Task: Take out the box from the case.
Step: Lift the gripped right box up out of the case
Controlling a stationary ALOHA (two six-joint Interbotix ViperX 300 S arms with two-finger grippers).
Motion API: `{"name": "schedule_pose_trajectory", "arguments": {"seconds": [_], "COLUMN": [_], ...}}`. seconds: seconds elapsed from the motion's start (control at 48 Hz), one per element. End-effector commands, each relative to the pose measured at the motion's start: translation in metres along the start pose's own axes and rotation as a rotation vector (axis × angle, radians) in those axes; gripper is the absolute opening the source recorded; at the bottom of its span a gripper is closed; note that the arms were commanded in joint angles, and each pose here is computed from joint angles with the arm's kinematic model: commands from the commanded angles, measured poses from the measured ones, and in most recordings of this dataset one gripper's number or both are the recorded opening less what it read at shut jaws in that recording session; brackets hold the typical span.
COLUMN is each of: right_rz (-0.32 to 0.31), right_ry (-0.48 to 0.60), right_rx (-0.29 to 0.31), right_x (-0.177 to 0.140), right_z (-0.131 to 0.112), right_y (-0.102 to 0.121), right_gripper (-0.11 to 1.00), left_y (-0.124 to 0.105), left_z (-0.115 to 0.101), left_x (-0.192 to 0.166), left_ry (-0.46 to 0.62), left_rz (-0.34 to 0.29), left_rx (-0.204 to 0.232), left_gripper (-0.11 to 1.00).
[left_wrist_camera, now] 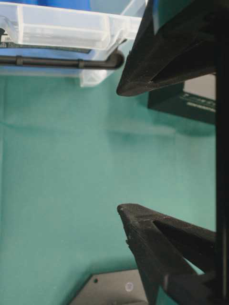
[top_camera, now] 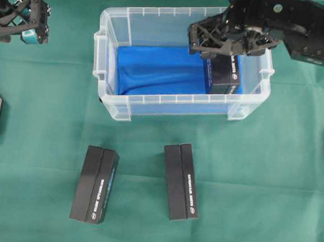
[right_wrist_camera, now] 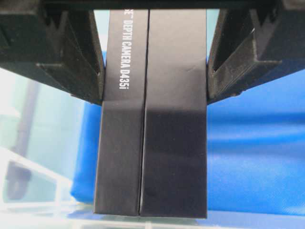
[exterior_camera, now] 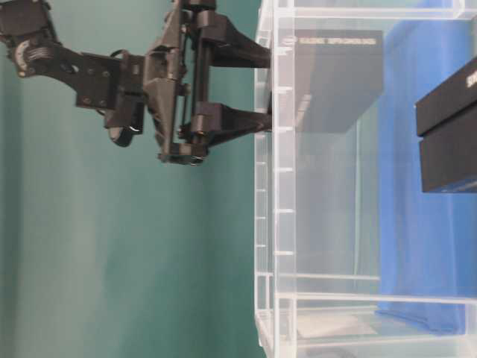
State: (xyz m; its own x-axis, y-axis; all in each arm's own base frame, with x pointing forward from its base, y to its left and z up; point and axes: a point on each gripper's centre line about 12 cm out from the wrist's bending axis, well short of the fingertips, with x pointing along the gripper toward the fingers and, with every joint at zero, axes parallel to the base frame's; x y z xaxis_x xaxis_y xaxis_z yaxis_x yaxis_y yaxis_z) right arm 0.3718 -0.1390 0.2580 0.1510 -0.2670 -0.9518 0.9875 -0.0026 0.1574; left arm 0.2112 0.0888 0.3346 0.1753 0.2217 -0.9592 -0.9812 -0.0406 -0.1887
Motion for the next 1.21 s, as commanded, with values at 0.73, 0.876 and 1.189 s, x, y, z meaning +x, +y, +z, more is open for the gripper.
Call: {"name": "schedule_pose_trajectory", "arguments": {"seconds": [0.73, 0.876, 1.189], "right_rz": [0.070, 0.069, 0.065], "right_ry": [-0.093, -0.093, -0.090], "right_rx": [0.042, 0.044, 0.040], "right_x": [-0.136, -0.146, -0.149], "right_z": [0.031, 0.031, 0.029], "right_y": [-0.015, -0.016, -0.016], "right_gripper": [0.65, 0.65, 0.65], "left_y": [-0.003, -0.003, -0.003], "left_z": [0.000, 0.000, -0.001], "left_x": [-0.007, -0.007, -0.007], "left_ry": [-0.010, -0.009, -0.009], "left_rz": [-0.042, -0.043, -0.042], "left_rx": [0.013, 0.014, 0.015], "left_gripper": [0.96, 0.96, 0.96]}}
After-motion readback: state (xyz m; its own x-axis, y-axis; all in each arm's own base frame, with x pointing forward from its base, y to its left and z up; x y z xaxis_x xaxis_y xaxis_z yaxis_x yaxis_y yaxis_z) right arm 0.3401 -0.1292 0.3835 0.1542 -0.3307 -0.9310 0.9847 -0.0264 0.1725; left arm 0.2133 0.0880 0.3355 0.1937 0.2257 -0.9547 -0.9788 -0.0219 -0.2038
